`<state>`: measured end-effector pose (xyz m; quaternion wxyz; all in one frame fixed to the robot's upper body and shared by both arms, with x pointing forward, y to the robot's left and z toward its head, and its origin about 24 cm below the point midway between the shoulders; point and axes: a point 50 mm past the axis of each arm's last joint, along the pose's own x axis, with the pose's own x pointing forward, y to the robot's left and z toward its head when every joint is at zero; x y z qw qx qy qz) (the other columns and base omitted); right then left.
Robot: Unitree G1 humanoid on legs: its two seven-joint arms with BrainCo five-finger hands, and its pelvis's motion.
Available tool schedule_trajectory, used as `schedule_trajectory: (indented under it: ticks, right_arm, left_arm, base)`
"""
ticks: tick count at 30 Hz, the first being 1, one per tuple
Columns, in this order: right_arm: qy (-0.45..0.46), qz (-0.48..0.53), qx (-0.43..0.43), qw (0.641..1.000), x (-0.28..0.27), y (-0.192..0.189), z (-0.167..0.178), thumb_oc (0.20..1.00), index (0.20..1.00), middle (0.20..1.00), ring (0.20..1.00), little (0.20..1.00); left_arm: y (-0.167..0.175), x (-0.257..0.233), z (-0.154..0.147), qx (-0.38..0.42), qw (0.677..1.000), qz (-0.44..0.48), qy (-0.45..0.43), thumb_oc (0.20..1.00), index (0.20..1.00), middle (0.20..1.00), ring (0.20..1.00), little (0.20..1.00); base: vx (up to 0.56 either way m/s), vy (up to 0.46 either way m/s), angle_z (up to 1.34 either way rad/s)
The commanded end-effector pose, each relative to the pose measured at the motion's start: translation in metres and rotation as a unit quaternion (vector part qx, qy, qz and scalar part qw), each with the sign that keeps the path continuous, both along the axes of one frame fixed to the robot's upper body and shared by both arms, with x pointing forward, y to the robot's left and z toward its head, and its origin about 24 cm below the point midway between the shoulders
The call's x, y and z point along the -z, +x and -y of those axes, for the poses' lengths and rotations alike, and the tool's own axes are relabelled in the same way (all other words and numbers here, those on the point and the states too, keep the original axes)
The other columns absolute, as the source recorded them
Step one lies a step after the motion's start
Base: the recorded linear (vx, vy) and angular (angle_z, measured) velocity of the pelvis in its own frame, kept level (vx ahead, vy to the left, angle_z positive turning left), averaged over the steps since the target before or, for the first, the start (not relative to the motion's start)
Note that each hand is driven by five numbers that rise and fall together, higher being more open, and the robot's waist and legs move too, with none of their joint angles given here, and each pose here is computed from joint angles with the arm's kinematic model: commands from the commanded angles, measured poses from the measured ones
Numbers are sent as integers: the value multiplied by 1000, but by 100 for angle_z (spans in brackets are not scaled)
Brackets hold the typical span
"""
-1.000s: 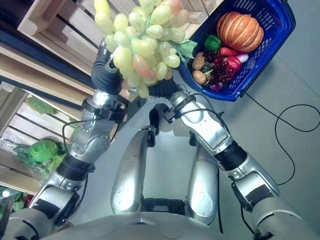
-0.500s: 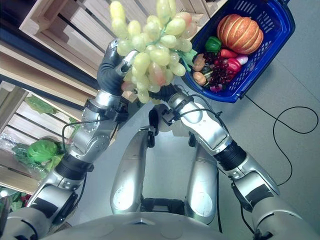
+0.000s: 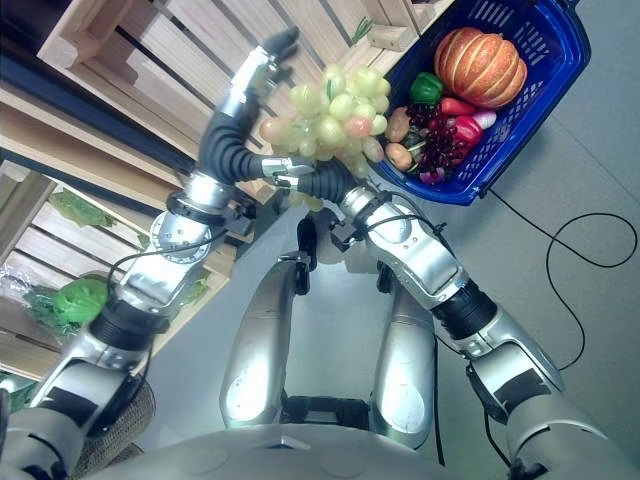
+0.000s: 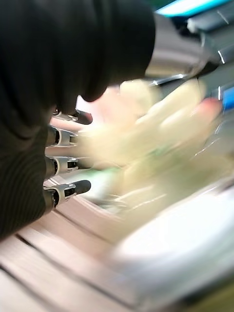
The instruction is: Pick up fruits and vegetables into the basket
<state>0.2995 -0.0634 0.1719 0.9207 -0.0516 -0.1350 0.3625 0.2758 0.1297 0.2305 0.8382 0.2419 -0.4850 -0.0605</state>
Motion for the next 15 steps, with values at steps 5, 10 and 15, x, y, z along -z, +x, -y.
schedule_trajectory:
  ticks: [5, 10, 15]
  right_arm:
    - [120, 145, -29, 982, -61, -16, 27, 200, 200, 200, 200, 200]
    - [142, 170, 17, 975, -69, -16, 58, 200, 200, 200, 200, 200]
    - [161, 177, 82, 968, -72, -14, 98, 200, 200, 200, 200, 200]
  left_arm:
    - [-26, -19, -28, -106, 976, 185, -44, 1000, 1000, 1000, 1000, 1000]
    - [-24, -6, -40, -99, 986, 127, -48, 1000, 1000, 1000, 1000, 1000]
    - [-24, 13, -45, -82, 995, 55, -7, 1000, 1000, 1000, 1000, 1000]
  base:
    - [16, -93, 12]
    - [26, -72, 13]
    - [-11, -62, 5]
